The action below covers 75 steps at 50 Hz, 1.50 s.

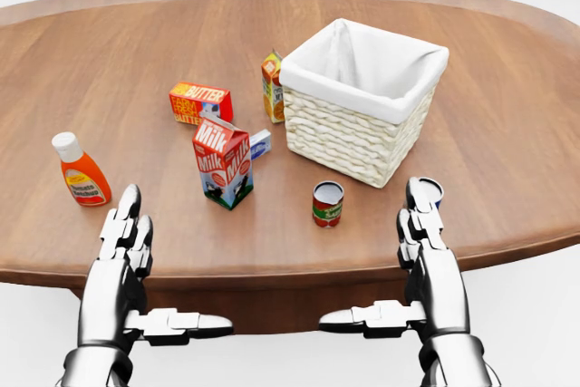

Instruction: Pick up the tomato sauce, and put it in the basket.

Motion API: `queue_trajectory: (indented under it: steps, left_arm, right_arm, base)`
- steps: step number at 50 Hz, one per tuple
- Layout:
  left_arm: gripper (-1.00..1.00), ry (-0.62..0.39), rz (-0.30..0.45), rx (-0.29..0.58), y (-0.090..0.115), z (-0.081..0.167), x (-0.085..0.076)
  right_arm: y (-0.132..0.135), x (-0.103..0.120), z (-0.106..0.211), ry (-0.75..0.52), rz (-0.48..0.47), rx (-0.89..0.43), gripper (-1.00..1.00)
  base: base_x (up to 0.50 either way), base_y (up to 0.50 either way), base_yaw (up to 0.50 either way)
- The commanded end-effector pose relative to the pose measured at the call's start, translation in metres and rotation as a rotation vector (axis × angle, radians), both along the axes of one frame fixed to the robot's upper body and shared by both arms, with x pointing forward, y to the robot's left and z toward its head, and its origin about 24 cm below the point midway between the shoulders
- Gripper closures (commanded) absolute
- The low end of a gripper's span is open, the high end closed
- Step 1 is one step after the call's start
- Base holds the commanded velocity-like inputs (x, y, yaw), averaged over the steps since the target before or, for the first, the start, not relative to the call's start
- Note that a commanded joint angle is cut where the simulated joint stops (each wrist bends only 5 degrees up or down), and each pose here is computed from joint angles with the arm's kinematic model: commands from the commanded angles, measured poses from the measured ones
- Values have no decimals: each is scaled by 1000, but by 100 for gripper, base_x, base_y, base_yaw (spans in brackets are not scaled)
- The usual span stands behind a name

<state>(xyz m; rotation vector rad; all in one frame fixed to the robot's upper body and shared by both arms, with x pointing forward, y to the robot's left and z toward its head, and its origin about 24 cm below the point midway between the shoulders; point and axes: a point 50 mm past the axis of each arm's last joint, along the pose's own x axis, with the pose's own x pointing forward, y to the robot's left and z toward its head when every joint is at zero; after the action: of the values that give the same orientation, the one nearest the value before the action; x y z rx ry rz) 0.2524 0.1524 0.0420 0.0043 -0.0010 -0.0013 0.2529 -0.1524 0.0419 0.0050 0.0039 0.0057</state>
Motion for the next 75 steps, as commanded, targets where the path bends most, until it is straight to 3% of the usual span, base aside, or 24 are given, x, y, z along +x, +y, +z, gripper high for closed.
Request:
queue_trajectory:
  steps: [1,21,29,42,75]
  left_arm:
    - [-100,-2,-8,12,5,4,-3]
    - [-100,-29,-25,29,2,18,-10]
    - [-100,-111,-21,28,3,37,-11]
    - [-100,-164,-17,30,6,50,-14]
    - [-100,-140,-26,39,3,44,-14]
  right_arm:
    - [-7,-1,4,7,14,16,-100]
    - [-11,-4,21,-48,13,21,-100]
    - [-12,-6,32,-94,12,18,-100]
    - [-16,-11,55,-195,3,19,-100]
    - [-13,-14,52,-185,41,36,-100]
  base:
    - [0,0,0]
    - [0,0,0]
    - [0,0,0]
    - [0,0,0]
    - [20,-2,0]
